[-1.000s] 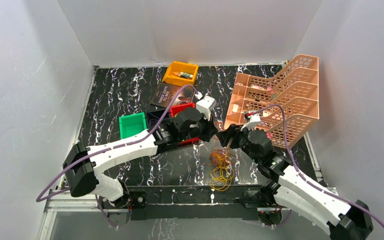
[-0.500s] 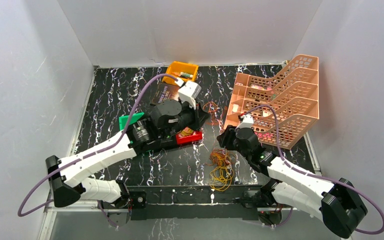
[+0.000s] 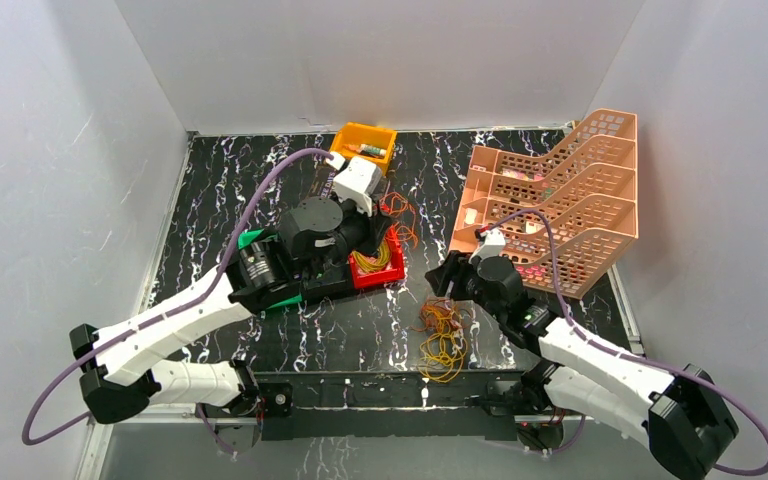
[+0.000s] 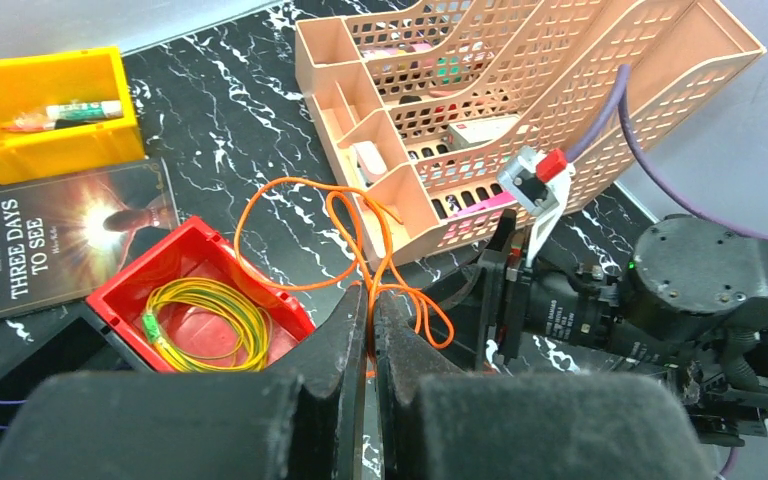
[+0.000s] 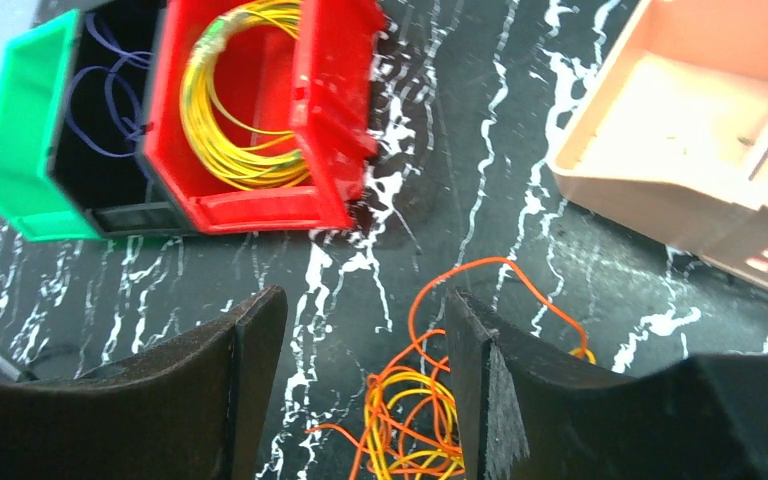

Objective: Untangle the cables

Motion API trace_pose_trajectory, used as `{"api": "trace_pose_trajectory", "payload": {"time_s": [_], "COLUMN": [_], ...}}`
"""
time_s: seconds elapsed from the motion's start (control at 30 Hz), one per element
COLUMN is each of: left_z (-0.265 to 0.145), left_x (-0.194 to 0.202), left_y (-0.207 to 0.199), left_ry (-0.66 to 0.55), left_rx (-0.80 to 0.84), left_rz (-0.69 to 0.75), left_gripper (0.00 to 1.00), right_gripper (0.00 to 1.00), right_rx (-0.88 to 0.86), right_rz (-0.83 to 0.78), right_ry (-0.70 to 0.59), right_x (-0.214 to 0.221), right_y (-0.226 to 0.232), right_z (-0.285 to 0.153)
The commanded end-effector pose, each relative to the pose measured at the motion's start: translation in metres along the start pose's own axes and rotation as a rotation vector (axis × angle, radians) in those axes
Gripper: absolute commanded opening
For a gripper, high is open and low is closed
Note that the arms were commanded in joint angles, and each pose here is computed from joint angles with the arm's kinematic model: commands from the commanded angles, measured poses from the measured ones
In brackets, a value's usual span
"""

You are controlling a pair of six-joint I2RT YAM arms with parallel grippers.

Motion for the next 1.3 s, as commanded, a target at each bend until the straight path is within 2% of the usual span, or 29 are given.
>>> {"api": "trace_pose_trajectory", "payload": {"time_s": [0.0, 0.1, 0.33, 0.43, 0.53, 0.63, 0.87, 1.13, 1.27], "left_z": [-0.023, -0.023, -0.020, -0.020, -0.029, -0.038, -0.077, -0.100, -0.097], "left_x": [-0.030, -0.030, -0.014, -0.001, 0.012, 0.027, 0.054, 0.110, 0.136], "left_y": [0.009, 0.007, 0.025, 0.051, 0.093, 0.139, 0.218, 0.261, 0.264], "left_ry": [-0.075, -0.074, -0.025, 0.028, 0.115, 0.212, 0.303, 0.491, 0.578], "left_rx": [-0.006, 0.013, -0.077, -0.226, -0.454, -0.586, -0.836, -1.015, -1.009], "left_rz": [0.042, 0.065, 0.125, 0.166, 0.171, 0.087, -0.063, -0.054, -0.047], "left_gripper": [0.00, 0.00, 0.00, 0.00, 0.00, 0.00, 0.00, 0.00, 0.00], "right_gripper": [0.68, 0.69, 0.70, 0.70, 0.70, 0.70, 0.70, 0.70, 0.70], "right_rx": [-0.180, -0.232, -0.290, -0.293, -0.281, -0.275, -0.269, -0.266, -0.263], "right_rz": [-0.057, -0.078, -0.123, -0.140, -0.145, -0.143, -0.148, -0.162, -0.163], "right_ry": [-0.069, -0.101, -0.180, -0.181, -0.163, -0.147, -0.129, -0.114, -0.117], "right_x": [-0.021, -0.031, -0.054, -0.055, -0.051, -0.046, -0.044, -0.043, -0.044], "right_y": [0.033, 0.044, 0.058, 0.059, 0.056, 0.054, 0.054, 0.055, 0.054], "right_z": [-0.009, -0.018, -0.035, -0.035, -0.032, -0.029, -0.025, -0.023, -0.023]}}
Point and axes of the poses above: each gripper's point midway between its finger pads, its own z axis out along the fingers, its own y axis along the line the jaws close on, x = y × z, the point moved 1 cm from there along -z, back along the fingers, and after that the axes turned 3 degrees about z, right-handed, at the moved point
